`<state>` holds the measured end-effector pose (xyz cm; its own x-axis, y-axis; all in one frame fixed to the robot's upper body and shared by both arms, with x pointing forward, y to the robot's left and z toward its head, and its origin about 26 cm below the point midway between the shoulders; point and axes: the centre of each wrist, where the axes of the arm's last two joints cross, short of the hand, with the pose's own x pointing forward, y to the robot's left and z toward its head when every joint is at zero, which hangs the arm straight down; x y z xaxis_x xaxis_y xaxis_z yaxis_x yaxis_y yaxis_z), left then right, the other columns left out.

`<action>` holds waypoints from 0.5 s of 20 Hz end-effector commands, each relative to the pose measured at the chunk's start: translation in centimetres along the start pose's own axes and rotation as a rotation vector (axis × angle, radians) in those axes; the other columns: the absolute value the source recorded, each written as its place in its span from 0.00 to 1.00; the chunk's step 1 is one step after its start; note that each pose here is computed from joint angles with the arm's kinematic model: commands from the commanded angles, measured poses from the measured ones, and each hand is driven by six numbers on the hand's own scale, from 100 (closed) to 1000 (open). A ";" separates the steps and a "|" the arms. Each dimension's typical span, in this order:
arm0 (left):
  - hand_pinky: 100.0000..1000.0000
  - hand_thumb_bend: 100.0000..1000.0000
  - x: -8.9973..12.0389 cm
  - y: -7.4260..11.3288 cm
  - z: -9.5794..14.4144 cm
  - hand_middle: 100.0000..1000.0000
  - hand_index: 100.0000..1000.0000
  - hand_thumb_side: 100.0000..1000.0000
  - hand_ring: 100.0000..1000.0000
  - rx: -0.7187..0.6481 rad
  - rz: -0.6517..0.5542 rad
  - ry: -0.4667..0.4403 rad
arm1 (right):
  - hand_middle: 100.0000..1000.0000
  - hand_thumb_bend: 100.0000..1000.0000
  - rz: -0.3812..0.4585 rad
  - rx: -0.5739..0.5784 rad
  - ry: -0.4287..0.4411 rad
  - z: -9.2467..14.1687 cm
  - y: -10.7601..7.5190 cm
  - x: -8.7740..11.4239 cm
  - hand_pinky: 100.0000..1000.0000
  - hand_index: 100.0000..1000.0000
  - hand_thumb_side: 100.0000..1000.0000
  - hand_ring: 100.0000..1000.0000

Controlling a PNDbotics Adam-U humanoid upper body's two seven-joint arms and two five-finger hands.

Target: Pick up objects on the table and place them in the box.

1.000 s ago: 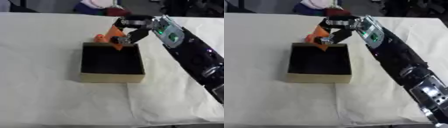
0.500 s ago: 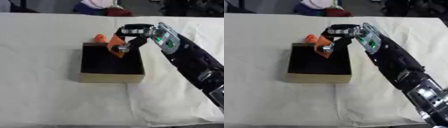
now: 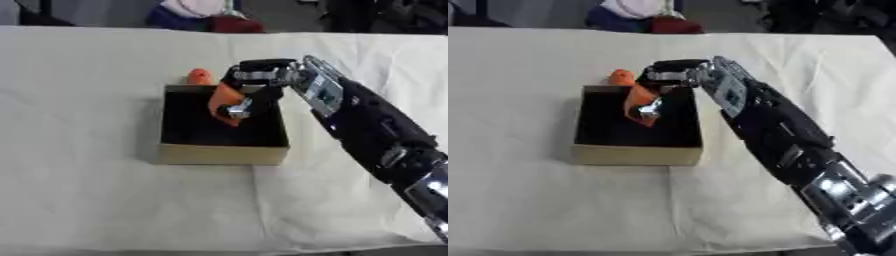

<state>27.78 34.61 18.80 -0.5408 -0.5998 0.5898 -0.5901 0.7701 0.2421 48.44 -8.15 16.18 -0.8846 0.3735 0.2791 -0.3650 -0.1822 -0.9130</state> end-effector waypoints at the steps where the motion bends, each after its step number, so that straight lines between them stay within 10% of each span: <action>1: 0.73 0.00 0.6 0.3 -0.5 0.60 0.74 0.81 0.50 0.002 0.002 -0.026 | 0.52 0.00 0.288 0.329 -0.229 0.1 -1.8 0.6 0.67 0.65 0.80 0.60; 10: 0.73 0.00 0.5 0.4 -0.4 0.60 0.74 0.81 0.49 0.005 -0.005 -0.017 | 0.62 0.27 0.354 0.302 -0.217 1.9 -4.5 0.9 0.73 0.77 0.91 0.69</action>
<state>27.73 34.65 18.70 -0.5346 -0.6004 0.5947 -0.5907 0.7688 0.2450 48.52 -8.22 18.93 -0.9138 0.3532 0.2006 -0.2840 -0.2025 -0.9372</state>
